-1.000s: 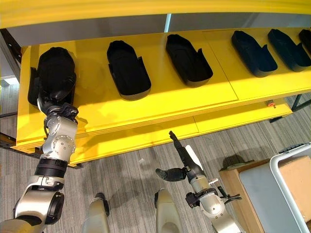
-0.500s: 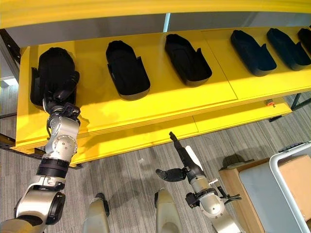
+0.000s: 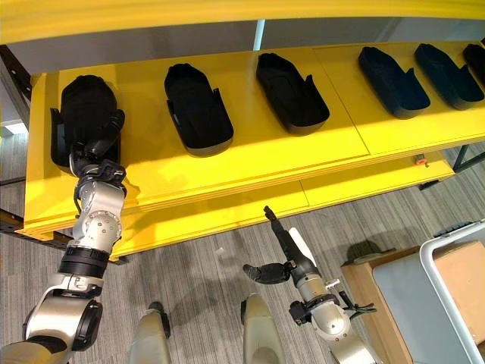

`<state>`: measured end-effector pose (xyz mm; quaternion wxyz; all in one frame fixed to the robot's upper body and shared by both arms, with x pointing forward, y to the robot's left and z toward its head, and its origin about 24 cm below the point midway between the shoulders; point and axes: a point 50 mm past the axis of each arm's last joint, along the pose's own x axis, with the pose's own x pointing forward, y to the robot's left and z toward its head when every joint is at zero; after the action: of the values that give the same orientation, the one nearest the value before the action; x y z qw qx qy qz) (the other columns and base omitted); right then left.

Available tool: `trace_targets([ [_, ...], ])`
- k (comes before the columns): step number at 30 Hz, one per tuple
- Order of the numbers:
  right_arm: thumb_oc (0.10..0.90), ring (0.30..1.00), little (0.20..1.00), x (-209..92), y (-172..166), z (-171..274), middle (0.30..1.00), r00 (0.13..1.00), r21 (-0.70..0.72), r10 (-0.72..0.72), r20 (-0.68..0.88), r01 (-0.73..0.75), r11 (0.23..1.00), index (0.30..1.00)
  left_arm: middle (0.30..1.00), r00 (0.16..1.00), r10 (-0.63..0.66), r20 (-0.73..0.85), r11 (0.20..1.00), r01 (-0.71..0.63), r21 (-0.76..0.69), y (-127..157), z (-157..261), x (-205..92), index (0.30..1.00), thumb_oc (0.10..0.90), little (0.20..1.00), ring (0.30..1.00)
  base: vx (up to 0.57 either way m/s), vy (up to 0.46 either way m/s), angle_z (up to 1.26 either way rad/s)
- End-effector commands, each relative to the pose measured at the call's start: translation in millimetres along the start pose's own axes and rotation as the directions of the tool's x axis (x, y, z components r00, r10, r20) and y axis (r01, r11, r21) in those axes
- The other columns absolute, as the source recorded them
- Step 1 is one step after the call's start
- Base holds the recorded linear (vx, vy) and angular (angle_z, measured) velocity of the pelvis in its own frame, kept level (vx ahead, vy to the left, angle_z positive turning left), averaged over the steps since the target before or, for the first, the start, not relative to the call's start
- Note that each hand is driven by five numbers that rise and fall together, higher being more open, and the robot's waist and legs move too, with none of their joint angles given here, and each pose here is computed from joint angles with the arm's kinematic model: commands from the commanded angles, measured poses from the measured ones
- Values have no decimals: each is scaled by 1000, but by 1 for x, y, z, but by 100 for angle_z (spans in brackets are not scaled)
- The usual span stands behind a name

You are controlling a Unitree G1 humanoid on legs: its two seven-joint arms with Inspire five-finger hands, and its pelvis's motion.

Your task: Move parts from the plastic box to the shelf.

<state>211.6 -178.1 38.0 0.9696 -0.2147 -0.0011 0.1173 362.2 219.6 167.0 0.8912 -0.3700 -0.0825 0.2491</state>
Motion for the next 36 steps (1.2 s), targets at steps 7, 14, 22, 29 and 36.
trace_targets([
  [7,900,1000,1000,3,-5,41,1000,978,24,-14,210,9,1000,1000,1000,963,-233,133,967,244,-70,-66,29,-12,1000,900,1000,1000,0,0,0],
  [14,900,1000,1000,3,-6,40,1000,978,17,-14,209,10,1000,1000,1000,956,-255,144,961,267,-70,-73,32,-14,1000,900,1000,1000,0,0,0],
  [22,900,1000,1000,3,-6,41,1000,977,17,-13,212,10,1000,1000,1000,951,-268,155,956,282,-80,-78,35,-16,1000,900,1000,1000,0,0,0],
  [29,900,1000,1000,4,-6,41,1000,977,18,-7,213,3,1000,1000,1000,947,-280,160,951,296,-89,-81,37,-17,1000,900,1000,1000,0,0,0],
  [36,900,1000,1000,4,-7,42,1000,976,18,-8,216,4,1000,1000,1000,939,-300,166,943,318,-94,-86,39,-19,1000,900,1000,1000,0,0,0],
])
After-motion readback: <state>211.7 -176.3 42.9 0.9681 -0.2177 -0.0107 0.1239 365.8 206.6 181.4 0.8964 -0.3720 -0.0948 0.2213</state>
